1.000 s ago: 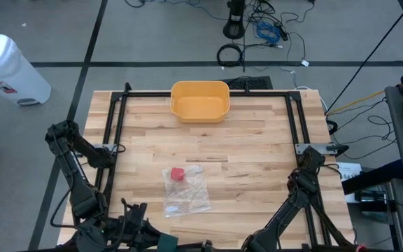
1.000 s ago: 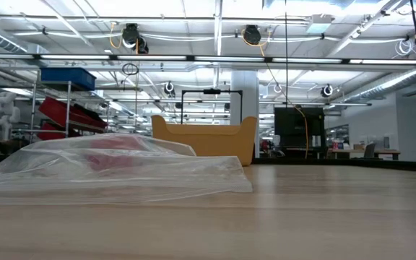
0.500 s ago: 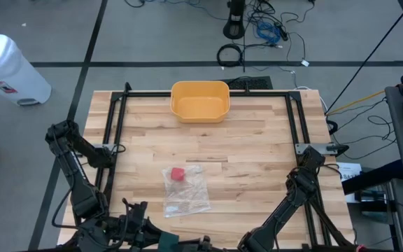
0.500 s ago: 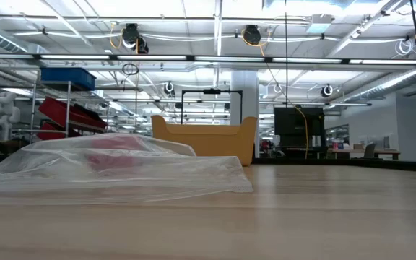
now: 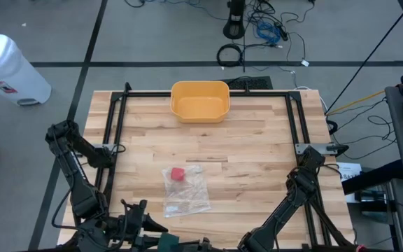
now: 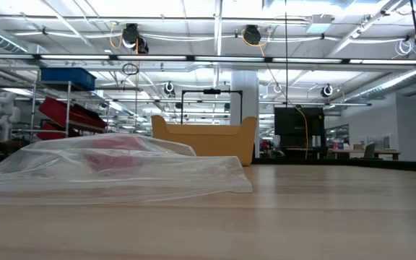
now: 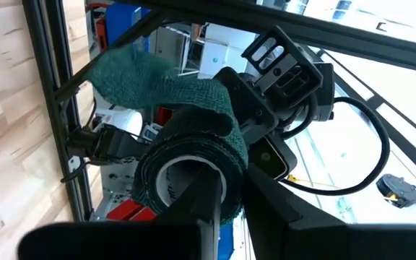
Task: Roll bandage
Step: Roll the green bandage
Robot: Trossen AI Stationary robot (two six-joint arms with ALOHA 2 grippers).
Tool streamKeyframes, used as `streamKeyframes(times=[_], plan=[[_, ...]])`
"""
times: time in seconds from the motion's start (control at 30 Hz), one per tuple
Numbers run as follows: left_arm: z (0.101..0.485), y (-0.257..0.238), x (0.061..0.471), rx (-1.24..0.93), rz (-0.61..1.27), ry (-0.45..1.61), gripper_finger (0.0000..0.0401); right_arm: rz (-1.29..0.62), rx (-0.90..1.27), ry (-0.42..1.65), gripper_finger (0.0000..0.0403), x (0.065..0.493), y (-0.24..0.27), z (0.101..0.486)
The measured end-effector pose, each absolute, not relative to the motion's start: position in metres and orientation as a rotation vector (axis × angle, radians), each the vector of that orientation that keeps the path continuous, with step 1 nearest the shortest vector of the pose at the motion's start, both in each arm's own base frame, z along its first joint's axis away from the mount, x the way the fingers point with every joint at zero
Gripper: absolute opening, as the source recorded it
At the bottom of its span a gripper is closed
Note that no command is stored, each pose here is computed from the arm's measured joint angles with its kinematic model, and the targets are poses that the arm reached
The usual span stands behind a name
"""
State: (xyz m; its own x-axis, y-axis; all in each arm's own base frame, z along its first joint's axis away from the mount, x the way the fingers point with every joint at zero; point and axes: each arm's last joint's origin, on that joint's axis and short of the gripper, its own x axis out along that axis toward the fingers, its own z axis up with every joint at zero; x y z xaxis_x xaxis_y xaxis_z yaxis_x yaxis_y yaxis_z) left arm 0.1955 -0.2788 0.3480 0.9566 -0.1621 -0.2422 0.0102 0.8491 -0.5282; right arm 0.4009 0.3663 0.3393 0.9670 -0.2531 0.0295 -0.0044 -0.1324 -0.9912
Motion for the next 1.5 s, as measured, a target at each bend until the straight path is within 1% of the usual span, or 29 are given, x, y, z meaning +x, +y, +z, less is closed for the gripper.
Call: streamKeyframes(times=[0.1, 0.2, 0.57, 0.7, 0.83, 0.97, 1.03, 1.27, 1.5], plan=[[0.348, -0.279, 0.196, -0.511, -0.092, 0.278, 0.0184, -0.216, -1.690, 0.194, 0.0039, 0.400, 0.368, 0.339], [0.349, -0.279, 0.195, -0.441, -0.106, 0.271, 0.0200, -0.214, -1.683, 0.191, 0.0038, 0.398, 0.369, 0.339], [0.355, -0.286, 0.181, -0.202, -0.214, 0.245, 0.0203, -0.208, -1.532, 0.156, 0.0038, 0.391, 0.377, 0.339], [0.355, -0.289, 0.174, -0.005, -0.200, 0.208, 0.0203, -0.215, -1.433, 0.140, 0.0038, 0.390, 0.377, 0.340], [0.356, -0.291, 0.167, 0.210, -0.168, 0.168, 0.0203, -0.225, -1.259, 0.121, 0.0038, 0.392, 0.376, 0.340], [0.357, -0.293, 0.160, 0.363, -0.117, 0.141, 0.0203, -0.237, -1.118, 0.108, 0.0038, 0.395, 0.372, 0.340], [0.357, -0.295, 0.156, 0.421, -0.121, 0.134, 0.0203, -0.243, -1.061, 0.104, 0.0038, 0.397, 0.370, 0.340], [0.356, -0.302, 0.140, 0.506, -0.173, 0.119, 0.0203, -0.300, -0.807, 0.021, 0.0038, 0.403, 0.362, 0.350], [0.357, -0.305, 0.134, 0.428, -0.164, 0.114, 0.0203, -0.354, -0.533, -0.080, 0.0038, 0.410, 0.349, 0.362]])
